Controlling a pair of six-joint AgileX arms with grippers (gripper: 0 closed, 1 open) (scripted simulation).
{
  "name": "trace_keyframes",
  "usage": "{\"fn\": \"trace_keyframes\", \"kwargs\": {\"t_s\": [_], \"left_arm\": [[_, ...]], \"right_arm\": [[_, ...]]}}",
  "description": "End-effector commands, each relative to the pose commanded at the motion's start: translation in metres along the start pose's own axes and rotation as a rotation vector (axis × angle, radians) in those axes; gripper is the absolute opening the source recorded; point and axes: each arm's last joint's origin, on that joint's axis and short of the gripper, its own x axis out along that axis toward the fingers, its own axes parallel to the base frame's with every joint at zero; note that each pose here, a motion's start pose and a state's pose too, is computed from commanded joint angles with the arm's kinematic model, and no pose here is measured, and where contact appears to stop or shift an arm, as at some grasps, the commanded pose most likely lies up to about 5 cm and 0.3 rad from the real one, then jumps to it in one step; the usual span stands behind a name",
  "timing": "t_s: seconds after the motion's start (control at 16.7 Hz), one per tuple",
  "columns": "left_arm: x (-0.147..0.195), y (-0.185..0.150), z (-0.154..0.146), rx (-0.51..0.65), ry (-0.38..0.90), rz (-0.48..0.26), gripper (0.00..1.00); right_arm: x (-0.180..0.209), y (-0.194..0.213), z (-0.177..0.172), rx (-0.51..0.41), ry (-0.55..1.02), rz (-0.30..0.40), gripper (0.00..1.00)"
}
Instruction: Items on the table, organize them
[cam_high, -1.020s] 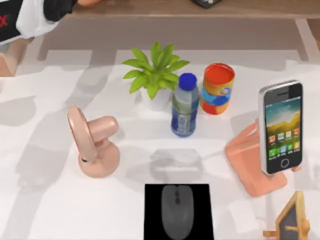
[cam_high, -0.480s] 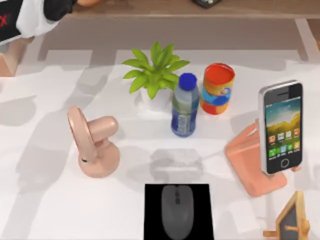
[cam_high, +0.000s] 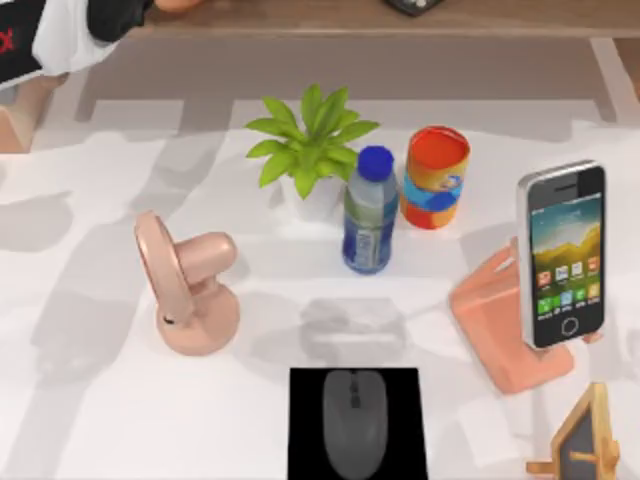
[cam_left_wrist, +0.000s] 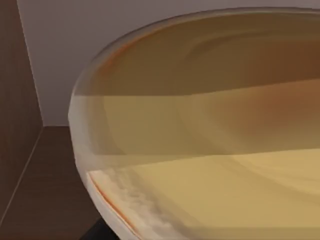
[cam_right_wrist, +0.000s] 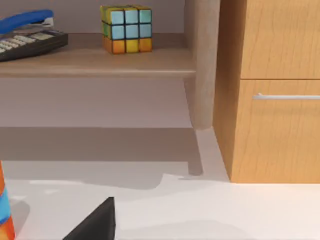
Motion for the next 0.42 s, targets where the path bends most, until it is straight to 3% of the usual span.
{"fn": "trace_keyframes", "kwargs": {"t_s": [0.12,0.42], "left_arm": [[0.0,0.0,0.0,0.0,0.0,0.0,1.0],[0.0,0.0,0.0,0.0,0.0,0.0,1.0]], "right_arm": [[0.0,0.0,0.0,0.0,0.0,0.0,1.0],[0.0,0.0,0.0,0.0,0.0,0.0,1.0]]}}
